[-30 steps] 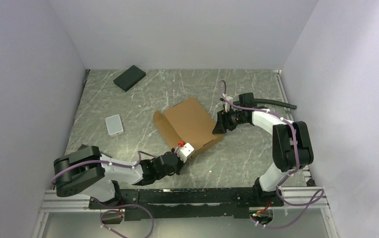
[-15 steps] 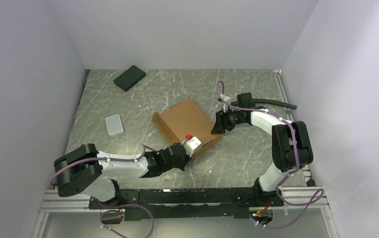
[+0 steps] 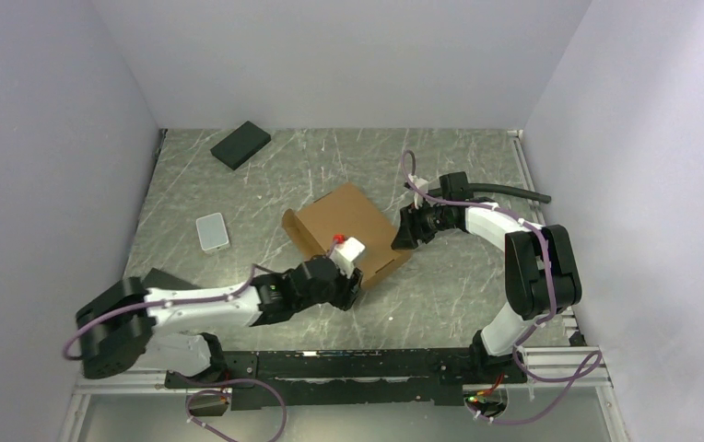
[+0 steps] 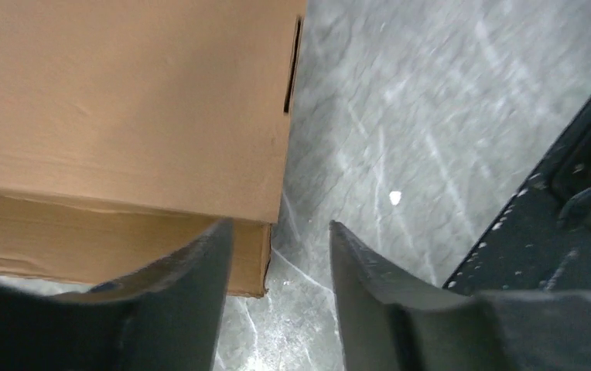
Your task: Fold the paper box
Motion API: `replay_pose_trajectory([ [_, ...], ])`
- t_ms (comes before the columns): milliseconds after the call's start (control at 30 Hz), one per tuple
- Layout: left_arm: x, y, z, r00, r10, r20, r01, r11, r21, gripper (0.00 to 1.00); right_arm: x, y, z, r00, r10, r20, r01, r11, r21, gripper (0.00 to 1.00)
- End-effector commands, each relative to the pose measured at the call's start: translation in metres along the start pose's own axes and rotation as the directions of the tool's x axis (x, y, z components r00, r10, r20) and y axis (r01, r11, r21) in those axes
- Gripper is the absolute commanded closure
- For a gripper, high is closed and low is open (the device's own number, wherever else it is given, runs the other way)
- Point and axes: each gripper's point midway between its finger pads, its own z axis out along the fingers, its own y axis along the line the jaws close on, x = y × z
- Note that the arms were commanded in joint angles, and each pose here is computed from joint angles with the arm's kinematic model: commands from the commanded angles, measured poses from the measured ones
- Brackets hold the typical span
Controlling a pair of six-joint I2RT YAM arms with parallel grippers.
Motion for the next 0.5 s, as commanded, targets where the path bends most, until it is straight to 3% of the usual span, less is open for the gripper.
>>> replay_pose_trajectory([
  [0, -0.045, -0.001, -0.037, 0.979, -0.131, 0.156, 0.129, 0.991, 0.023, 0.39, -0.004, 0.003, -0.005, 1.0, -0.028, -0.002, 0.028, 0.999, 0.016, 0.41],
  [100, -0.048, 0.031, -0.06, 0.952, -0.211, 0.223, 0.236, 0.967, -0.096, 0.18, -0.003, 0.0, -0.005, 0.999, -0.036, -0.012, 0.036, 0.999, 0.026, 0.41],
  [200, -0.034, 0.08, -0.084, 0.9, -0.344, 0.266, 0.407, 0.882, -0.238, 0.02, -0.001, -0.003, -0.005, 0.998, -0.057, -0.026, 0.058, 0.998, 0.034, 0.41],
  [333, -0.032, 0.122, -0.109, 0.811, -0.463, 0.359, 0.56, 0.791, -0.245, 0.01, 0.004, -0.005, -0.003, 0.993, -0.103, -0.062, 0.104, 0.994, 0.023, 0.43],
  [467, -0.036, 0.155, -0.119, 0.792, -0.477, 0.382, 0.59, 0.759, -0.276, 0.0, 0.011, 0.001, 0.0, 0.979, -0.173, -0.105, 0.172, 0.985, -0.018, 0.45],
])
